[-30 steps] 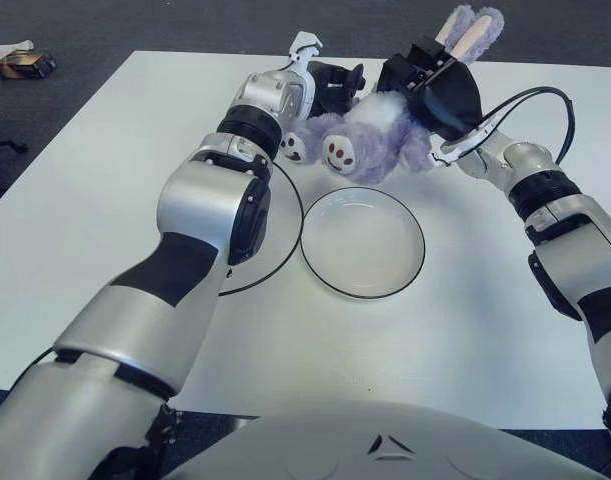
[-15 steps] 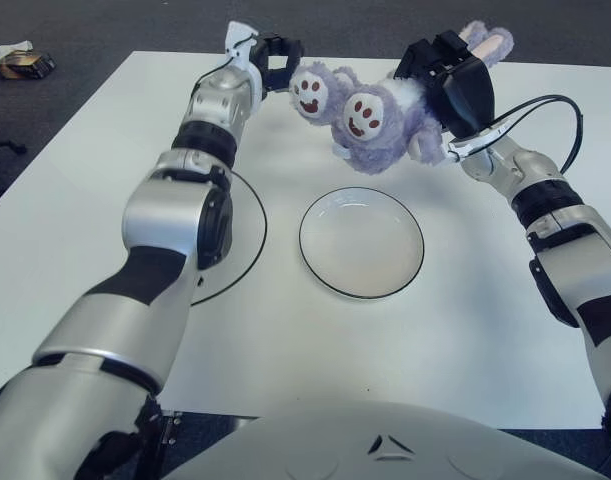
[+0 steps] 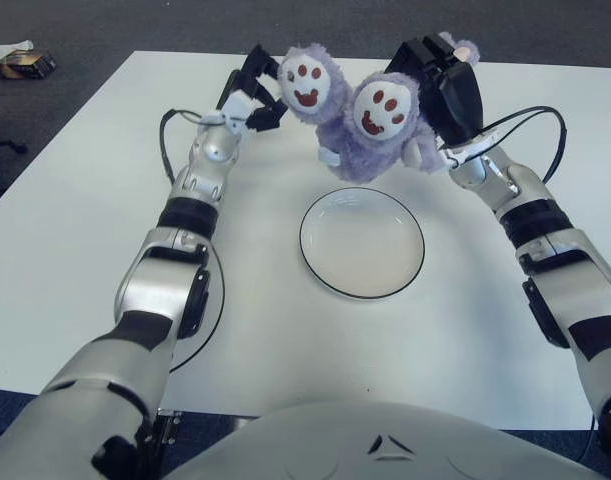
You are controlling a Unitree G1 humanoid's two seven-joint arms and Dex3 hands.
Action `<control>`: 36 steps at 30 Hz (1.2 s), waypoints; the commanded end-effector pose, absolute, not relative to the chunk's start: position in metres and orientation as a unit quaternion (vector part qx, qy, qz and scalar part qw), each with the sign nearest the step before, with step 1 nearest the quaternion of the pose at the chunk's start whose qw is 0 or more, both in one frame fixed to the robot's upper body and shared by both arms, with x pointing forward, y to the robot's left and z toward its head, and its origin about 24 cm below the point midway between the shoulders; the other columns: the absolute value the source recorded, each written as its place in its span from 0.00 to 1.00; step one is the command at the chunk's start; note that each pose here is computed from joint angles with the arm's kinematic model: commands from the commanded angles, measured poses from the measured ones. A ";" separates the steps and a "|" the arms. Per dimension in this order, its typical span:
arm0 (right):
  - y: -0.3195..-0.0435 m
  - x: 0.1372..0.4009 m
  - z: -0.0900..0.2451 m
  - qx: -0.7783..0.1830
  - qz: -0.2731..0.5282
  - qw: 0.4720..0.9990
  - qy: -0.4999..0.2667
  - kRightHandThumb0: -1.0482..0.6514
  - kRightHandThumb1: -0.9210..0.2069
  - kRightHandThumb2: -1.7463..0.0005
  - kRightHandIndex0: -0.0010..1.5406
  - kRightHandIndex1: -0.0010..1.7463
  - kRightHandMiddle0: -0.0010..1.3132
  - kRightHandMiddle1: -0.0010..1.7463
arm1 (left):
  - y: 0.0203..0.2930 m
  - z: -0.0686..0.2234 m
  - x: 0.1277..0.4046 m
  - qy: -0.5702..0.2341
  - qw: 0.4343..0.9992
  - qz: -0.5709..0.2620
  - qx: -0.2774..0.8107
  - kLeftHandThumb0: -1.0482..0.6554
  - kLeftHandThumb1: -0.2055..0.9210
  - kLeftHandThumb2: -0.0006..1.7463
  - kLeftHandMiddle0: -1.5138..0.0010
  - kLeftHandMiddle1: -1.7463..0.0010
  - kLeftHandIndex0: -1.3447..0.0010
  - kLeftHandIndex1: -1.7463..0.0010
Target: Put the doll into the plate.
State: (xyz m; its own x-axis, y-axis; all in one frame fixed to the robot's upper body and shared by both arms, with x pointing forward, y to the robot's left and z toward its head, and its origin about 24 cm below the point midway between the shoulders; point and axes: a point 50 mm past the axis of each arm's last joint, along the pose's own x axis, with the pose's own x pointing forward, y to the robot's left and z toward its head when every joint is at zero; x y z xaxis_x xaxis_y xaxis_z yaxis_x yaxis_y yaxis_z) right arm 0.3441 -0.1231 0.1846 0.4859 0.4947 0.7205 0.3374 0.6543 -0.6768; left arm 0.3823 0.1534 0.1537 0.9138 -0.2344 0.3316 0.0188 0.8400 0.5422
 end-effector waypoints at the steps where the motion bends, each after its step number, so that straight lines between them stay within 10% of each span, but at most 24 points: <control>1: -0.125 0.339 0.191 -0.393 0.048 0.769 -0.502 0.62 0.70 0.14 0.52 0.94 0.40 1.00 | 0.177 0.144 0.369 -0.219 0.921 -0.054 0.318 0.41 1.00 0.30 0.71 0.10 0.85 0.00; 12: -0.121 0.318 0.193 -0.378 0.080 0.782 -0.490 0.62 0.71 0.12 0.51 0.96 0.40 1.00 | 0.199 0.090 0.319 -0.238 0.893 -0.068 0.376 0.41 1.00 0.30 0.74 0.09 0.86 0.00; 36: -0.121 0.293 0.179 -0.379 0.161 0.767 -0.492 0.62 0.76 0.10 0.54 0.95 0.43 1.00 | 0.198 0.054 0.315 -0.160 0.916 -0.015 0.367 0.41 1.00 0.30 0.74 0.05 0.85 0.00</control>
